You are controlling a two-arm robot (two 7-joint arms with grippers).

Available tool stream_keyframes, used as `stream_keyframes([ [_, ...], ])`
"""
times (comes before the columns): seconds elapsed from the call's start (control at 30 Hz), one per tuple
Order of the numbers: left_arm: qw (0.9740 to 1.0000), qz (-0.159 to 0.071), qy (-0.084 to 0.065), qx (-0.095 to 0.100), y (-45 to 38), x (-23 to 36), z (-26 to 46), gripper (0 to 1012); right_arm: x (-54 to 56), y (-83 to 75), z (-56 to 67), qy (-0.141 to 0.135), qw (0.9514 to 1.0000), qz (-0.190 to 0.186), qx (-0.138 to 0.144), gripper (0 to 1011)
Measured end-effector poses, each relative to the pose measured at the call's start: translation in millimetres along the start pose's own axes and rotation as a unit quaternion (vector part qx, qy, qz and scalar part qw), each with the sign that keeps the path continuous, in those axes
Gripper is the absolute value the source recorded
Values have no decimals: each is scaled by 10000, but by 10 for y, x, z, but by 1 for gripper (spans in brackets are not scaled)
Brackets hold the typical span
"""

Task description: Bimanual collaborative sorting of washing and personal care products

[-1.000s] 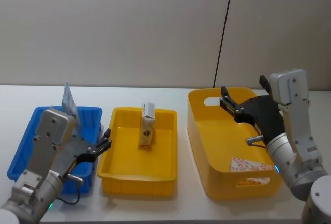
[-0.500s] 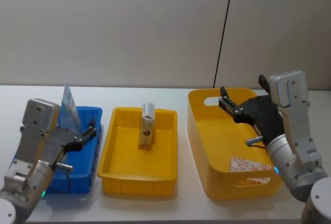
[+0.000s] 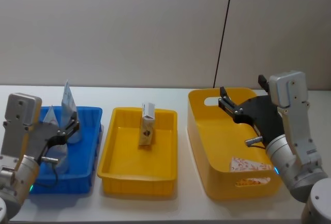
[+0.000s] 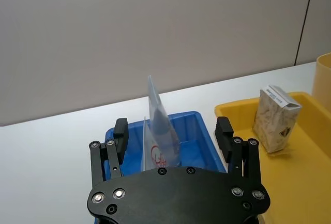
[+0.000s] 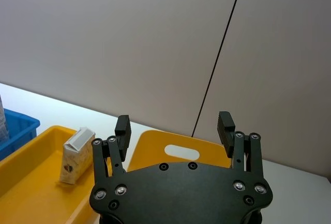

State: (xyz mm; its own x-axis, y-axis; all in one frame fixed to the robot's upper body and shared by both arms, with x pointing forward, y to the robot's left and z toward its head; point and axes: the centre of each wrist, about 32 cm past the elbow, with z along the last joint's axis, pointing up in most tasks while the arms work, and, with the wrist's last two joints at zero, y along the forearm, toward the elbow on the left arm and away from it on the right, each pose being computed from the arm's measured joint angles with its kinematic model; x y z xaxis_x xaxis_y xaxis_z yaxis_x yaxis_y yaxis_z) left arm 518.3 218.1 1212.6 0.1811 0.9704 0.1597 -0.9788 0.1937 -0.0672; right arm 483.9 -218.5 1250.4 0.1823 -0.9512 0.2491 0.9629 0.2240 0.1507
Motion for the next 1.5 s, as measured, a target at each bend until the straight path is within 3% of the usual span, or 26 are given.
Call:
stream_keyframes([
  [0.4, 9990, 196, 233, 315, -1, 89, -50, 1001, -1, -2, -3, -2, 10000, 1, 3, 1004],
  [0.73, 9969, 231, 510, 556, -49, 142, -171, 1001, -1, -2, -3, -2, 10000, 1, 6, 1004],
  [1.17, 9929, 191, 875, 781, -234, 152, -365, 1001, -1, -2, -3, -2, 10000, 1, 6, 1004],
  [1.43, 9916, 226, 941, 859, -358, 142, -447, 1002, -1, -2, -3, -2, 10000, 1, 6, 1004],
  [1.5, 9913, 236, 938, 887, -392, 138, -466, 955, -1, -2, -3, -2, 10000, 0, 5, 1004],
])
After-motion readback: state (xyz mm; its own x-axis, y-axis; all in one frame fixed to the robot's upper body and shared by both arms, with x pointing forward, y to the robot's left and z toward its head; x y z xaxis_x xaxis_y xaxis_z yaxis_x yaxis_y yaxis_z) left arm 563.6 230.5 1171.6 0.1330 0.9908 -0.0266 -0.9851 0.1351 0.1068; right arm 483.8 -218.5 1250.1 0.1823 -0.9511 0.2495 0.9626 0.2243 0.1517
